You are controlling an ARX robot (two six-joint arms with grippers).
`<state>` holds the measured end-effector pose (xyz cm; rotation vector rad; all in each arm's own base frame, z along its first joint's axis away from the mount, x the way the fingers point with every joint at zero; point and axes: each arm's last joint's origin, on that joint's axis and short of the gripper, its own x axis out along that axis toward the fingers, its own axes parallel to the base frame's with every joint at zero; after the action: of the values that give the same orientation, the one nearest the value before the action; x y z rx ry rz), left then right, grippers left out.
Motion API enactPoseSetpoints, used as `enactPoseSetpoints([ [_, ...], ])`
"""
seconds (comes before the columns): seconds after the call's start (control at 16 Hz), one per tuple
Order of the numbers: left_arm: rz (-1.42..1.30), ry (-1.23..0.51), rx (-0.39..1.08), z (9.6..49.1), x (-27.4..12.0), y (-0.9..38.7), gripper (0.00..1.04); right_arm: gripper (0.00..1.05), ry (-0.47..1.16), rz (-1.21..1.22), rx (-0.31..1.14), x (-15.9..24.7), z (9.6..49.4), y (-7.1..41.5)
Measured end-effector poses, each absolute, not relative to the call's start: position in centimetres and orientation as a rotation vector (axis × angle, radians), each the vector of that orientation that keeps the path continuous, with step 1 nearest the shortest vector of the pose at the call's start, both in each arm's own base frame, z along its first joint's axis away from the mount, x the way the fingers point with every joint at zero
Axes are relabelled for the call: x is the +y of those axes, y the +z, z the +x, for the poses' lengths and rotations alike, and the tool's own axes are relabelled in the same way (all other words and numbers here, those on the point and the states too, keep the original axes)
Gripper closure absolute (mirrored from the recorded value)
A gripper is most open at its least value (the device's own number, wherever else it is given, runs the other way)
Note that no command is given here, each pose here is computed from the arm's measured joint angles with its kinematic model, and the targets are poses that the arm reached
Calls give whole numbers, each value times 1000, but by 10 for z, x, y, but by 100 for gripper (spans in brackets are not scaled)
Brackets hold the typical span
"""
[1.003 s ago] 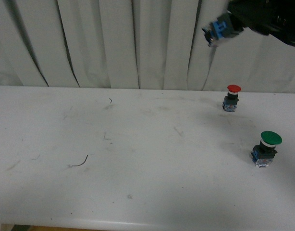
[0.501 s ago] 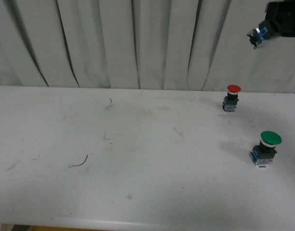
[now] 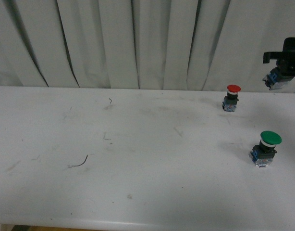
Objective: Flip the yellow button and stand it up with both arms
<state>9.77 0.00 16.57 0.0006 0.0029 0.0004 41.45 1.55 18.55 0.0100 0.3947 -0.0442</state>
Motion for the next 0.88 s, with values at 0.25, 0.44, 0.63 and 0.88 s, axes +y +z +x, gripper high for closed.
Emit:
enactPoseSetpoints([
  [0.25,1,0,3,98,0,166,7,70,-113,-17,481,25,451,178],
  [0.44,1,0,3,98,0,166,7,70,-133,-24,604,47,467,150],
  [0.63,1,0,3,98,0,166,7,70,-156,-42,700,65,478,127],
  [0.88,1,0,3,98,0,166,7,70,-180,-11,704,69,490,117],
])
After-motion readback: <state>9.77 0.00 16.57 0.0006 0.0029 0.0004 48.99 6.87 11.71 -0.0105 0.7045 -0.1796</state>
